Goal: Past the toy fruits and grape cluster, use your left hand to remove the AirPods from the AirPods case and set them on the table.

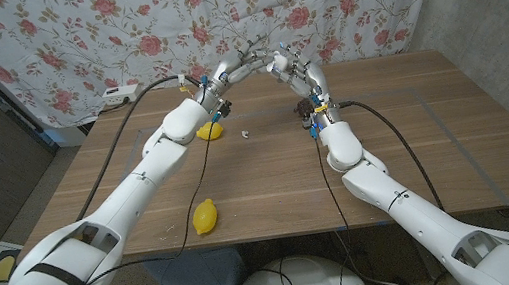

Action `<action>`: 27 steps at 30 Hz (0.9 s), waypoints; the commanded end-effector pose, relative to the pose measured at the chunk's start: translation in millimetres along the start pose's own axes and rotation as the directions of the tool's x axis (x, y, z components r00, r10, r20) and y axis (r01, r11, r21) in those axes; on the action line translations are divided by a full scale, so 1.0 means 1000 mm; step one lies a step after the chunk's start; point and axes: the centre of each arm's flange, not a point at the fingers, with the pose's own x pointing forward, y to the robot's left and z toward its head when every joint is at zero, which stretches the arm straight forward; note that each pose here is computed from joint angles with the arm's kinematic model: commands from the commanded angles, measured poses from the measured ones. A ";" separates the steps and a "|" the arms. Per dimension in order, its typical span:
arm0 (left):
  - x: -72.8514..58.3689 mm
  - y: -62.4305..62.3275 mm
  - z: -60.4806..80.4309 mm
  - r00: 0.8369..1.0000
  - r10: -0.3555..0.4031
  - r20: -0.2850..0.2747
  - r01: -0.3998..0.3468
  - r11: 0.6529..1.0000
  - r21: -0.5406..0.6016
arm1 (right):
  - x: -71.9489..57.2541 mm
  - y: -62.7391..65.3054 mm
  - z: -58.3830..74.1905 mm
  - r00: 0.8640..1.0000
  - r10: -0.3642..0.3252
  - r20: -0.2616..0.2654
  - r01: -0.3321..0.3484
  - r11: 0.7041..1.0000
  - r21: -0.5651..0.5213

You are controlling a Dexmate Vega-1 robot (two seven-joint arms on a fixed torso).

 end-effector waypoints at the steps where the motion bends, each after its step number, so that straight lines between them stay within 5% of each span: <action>1: 0.002 -0.001 0.003 1.000 -0.006 0.028 0.005 0.999 0.046 | 0.000 0.000 0.000 1.000 0.006 0.001 -0.006 1.000 -0.011; 27: -0.002 -0.005 0.006 1.000 0.029 0.000 -0.028 0.994 0.104 | -0.001 -0.002 0.001 1.000 -0.001 0.008 0.001 1.000 -0.017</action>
